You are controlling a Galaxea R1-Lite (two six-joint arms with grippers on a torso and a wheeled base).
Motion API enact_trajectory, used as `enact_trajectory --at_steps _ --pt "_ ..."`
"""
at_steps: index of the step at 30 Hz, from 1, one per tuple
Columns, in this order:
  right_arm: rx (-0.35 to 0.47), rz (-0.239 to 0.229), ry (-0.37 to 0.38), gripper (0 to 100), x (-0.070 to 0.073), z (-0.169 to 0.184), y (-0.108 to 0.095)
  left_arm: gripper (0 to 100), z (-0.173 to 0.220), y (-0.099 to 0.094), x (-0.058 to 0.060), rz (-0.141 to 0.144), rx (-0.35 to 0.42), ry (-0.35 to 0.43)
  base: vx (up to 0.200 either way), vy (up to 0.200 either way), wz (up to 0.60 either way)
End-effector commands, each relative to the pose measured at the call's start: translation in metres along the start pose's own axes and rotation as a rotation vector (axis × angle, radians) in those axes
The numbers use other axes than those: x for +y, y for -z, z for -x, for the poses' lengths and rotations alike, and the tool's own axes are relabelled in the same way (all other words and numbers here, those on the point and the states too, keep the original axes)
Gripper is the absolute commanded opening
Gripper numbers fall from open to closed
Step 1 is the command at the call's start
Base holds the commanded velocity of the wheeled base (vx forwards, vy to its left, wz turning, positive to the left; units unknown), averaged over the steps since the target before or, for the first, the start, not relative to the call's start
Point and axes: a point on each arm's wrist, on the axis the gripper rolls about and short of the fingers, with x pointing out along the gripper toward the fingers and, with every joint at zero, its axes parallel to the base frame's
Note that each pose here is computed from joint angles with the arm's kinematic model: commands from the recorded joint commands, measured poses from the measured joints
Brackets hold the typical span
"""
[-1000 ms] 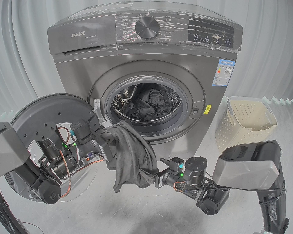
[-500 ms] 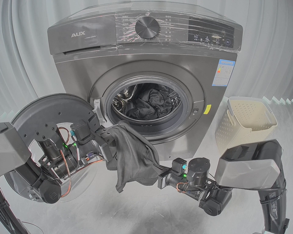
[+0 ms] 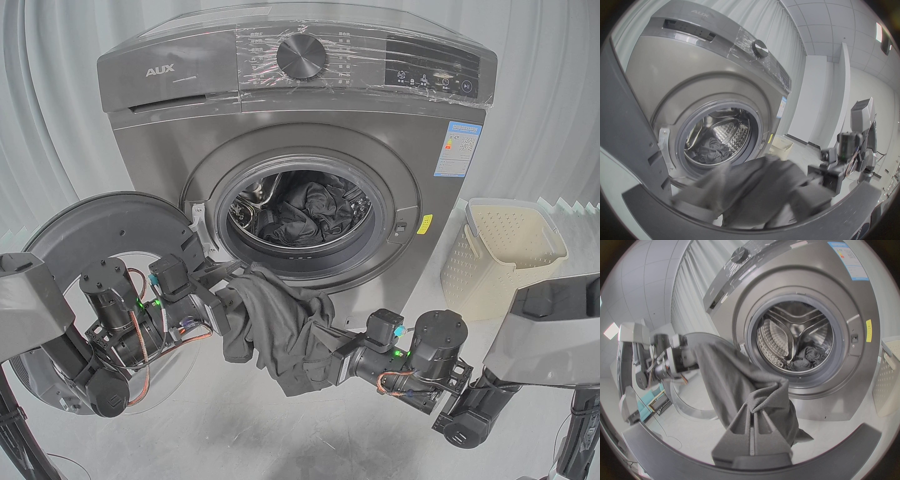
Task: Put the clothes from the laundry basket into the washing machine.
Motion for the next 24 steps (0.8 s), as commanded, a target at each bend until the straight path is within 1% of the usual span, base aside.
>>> enact_trajectory --at_steps 1,4,5,7,10,13,14,15,16,21,24 --pt "-0.088 -0.023 -0.021 0 0.008 0.007 -0.029 100 -0.002 0.021 0.009 0.019 0.064 -0.026 0.0 0.0 0.0" --pt "-0.114 -0.039 -0.023 0 0.009 0.009 -0.038 100 -0.003 0.031 0.01 0.029 0.092 -0.029 0.0 0.0 0.0" --pt "-0.114 -0.039 -0.023 0 0.009 0.009 -0.038 100 -0.003 0.031 0.01 0.029 0.092 -0.029 0.0 0.0 0.0" --pt "-0.134 -0.039 -0.022 0 0.009 0.011 -0.045 100 -0.003 0.032 0.009 0.027 0.098 -0.026 0.0 0.0 0.0" --pt "-0.175 -0.039 -0.009 0 0.007 0.009 -0.055 100 0.0 0.039 0.006 0.027 0.129 -0.021 0.0 0.0 0.0" --pt "-0.22 -0.041 0.008 0 0.006 0.005 -0.065 100 0.004 0.051 0.005 0.016 0.177 -0.018 0.0 0.0 0.0" --pt "-0.224 -0.042 0.01 0 0.006 0.005 -0.066 100 0.004 0.052 0.005 0.014 0.18 -0.018 0.0 0.0 0.0" --pt "-0.241 -0.043 0.017 0 0.004 0.003 -0.069 100 0.005 0.057 0.005 0.005 0.202 -0.016 0.0 0.0 0.0" --pt "-0.246 -0.042 0.019 0 0.004 0.002 -0.071 100 0.006 0.061 0.005 0.003 0.216 -0.013 0.0 0.0 0.0" --pt "-0.269 -0.041 0.042 0 -0.004 0.0 -0.076 100 0.014 0.067 0.002 0.0 0.254 -0.002 0.0 0.0 0.0" --pt "-0.286 -0.042 0.071 0 -0.009 -0.002 -0.08 100 0.021 0.071 0.0 -0.006 0.283 0.024 0.0 0.0 0.0"
